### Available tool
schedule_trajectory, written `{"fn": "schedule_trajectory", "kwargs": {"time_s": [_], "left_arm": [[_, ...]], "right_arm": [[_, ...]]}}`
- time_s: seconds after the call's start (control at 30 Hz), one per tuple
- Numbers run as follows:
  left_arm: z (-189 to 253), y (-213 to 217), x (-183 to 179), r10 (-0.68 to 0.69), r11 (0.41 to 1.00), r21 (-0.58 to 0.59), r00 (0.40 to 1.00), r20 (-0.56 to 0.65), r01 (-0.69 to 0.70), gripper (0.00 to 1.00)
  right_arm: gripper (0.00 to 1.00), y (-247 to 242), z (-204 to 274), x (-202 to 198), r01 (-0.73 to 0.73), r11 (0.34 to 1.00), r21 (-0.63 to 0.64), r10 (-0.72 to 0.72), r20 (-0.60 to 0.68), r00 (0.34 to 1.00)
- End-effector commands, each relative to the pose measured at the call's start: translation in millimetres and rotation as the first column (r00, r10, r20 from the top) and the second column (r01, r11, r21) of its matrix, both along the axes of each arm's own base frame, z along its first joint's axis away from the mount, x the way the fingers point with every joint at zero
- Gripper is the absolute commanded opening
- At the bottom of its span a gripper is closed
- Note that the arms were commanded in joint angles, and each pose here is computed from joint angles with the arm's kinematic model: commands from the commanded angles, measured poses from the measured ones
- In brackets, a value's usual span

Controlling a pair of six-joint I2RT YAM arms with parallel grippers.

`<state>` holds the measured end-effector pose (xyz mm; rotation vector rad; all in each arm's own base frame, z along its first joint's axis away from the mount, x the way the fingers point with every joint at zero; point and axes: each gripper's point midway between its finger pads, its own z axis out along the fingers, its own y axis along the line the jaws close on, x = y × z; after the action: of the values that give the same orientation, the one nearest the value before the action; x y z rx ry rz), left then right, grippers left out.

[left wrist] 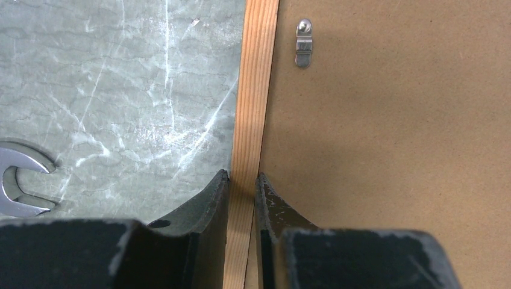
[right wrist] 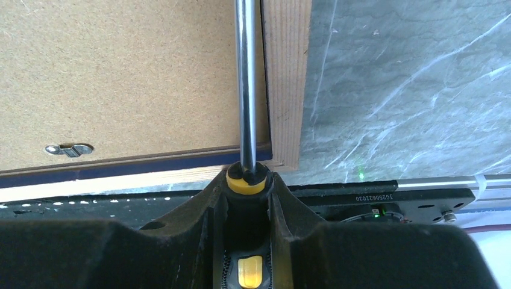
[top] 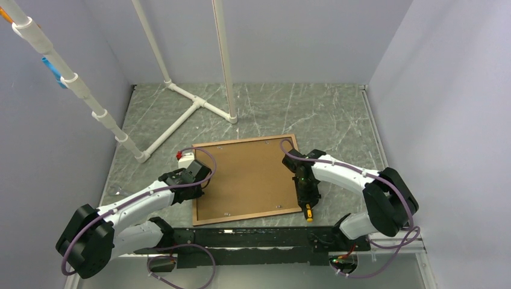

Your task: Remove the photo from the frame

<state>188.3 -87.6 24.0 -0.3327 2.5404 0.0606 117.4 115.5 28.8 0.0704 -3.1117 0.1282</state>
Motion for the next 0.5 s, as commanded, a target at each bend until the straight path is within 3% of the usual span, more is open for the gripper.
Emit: {"fn": "schedule_trajectory", "kwargs": {"time_s": [0.0,0.3,0.47], "left_arm": [[-3.0,1.5,-0.7,-0.013,1.000,0.005,1.000,-0.003,0.013,0.00],[-3.9,-1.3,0.2,-0.030,1.000,-0.002,1.000,-0.003,0.030,0.00],[-3.4,-1.2,0.2,-0.030,1.000,0.000,1.000,-0.004,0.030,0.00]], "right_arm": [[0.00,13.0,-3.6,35.6,-0.012,0.999,0.032,0.008,0.134,0.991],[0.00,32.6,-1.5,46.8,-0.124,0.985,0.117,0.103,0.167,0.981],[0.00,33.0,-0.9,46.8,-0.108,0.987,0.117,0.088,0.167,0.982]]}}
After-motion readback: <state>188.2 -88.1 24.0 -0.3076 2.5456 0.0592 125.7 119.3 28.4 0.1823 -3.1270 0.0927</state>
